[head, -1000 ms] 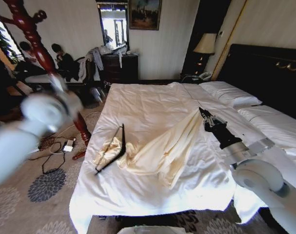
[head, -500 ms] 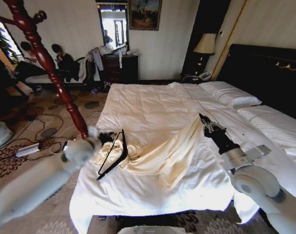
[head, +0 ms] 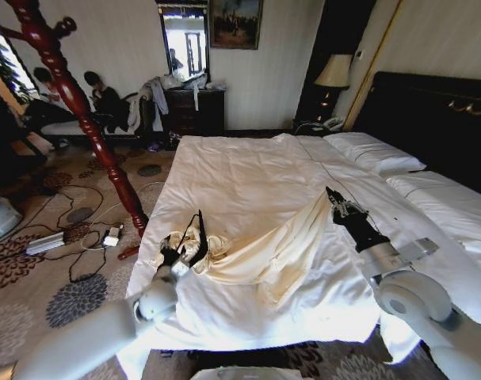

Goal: Pick up the clothes from the bed and hang them on the clothes hanger.

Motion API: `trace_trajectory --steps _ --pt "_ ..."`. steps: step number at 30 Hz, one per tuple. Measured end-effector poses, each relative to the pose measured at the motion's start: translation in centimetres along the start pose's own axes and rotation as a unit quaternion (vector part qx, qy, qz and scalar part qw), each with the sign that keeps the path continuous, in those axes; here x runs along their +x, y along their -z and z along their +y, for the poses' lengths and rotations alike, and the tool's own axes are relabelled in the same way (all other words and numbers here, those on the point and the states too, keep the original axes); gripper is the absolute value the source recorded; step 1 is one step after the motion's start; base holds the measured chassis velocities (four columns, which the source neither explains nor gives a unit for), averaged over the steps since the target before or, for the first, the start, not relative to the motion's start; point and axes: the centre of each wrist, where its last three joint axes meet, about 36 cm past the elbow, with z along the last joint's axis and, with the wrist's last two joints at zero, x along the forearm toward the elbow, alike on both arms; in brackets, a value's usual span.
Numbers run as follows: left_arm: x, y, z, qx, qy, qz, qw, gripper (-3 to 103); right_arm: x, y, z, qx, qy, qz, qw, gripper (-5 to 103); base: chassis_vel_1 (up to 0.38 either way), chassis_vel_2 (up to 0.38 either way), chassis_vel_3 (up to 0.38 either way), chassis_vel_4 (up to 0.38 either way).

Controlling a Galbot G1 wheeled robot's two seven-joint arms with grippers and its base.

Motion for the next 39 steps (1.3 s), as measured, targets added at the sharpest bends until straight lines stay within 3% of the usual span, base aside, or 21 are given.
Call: trace_trajectory --steps 2,11,16,21,23,25,30,34,38,39 --pt "0.8 0.0 -0.6 -0.003 -0.002 -0.006 1.0000 99 0.0 -0.2 0.0 -0.001 -0.001 0.002 1.000 0 0.000 0.000 0.000 0.000" --pt "3.2 -1.5 -3.1 -0.023 -0.026 0.000 0.9994 100 -0.1 -0.3 -0.3 0.000 -0.003 0.004 1.000 0 0.000 0.000 0.000 0.000" --pt "2.8 -2.3 -4.4 -0.032 -0.025 0.018 0.9990 100 0.0 -0.4 -0.3 0.000 -0.005 0.004 1.000 0 0.000 0.000 0.000 0.000" --pt "1.8 -2.1 -5.6 -0.024 -0.014 0.023 0.9993 103 0.0 -0.4 -0.3 -0.001 -0.006 0.005 1.000 0 0.000 0.000 0.000 0.000" --pt "1.1 -2.2 -6.1 -0.028 0.004 0.027 0.9992 95 0.0 -0.3 -0.3 0.000 -0.007 0.003 1.000 0 0.000 0.000 0.000 0.000" --pt "0.8 -2.3 -6.3 -0.031 0.012 0.028 0.9990 95 0.0 -0.3 -0.4 0.000 -0.007 0.002 1.000 0 0.000 0.000 0.000 0.000" --pt "0.4 -2.4 -6.5 -0.038 0.019 0.030 0.9986 74 0.0 -0.2 -0.4 0.001 -0.008 0.001 1.000 0 0.000 0.000 0.000 0.000" --pt "0.2 -2.5 -6.3 -0.039 0.018 0.017 0.9989 64 0.0 -0.2 -0.5 0.001 -0.008 0.000 1.000 0 0.000 0.000 0.000 0.000" --pt "-0.2 -2.8 -5.2 -0.026 0.010 -0.008 0.9996 42 -0.1 -0.2 -0.6 0.002 -0.008 0.000 1.000 0 0.000 0.000 0.000 0.000" --pt "-0.2 -2.8 -5.2 -0.026 0.010 -0.008 0.9996 42 -0.1 -0.2 -0.6 0.002 -0.008 0.000 1.000 0 0.000 0.000 0.000 0.000"
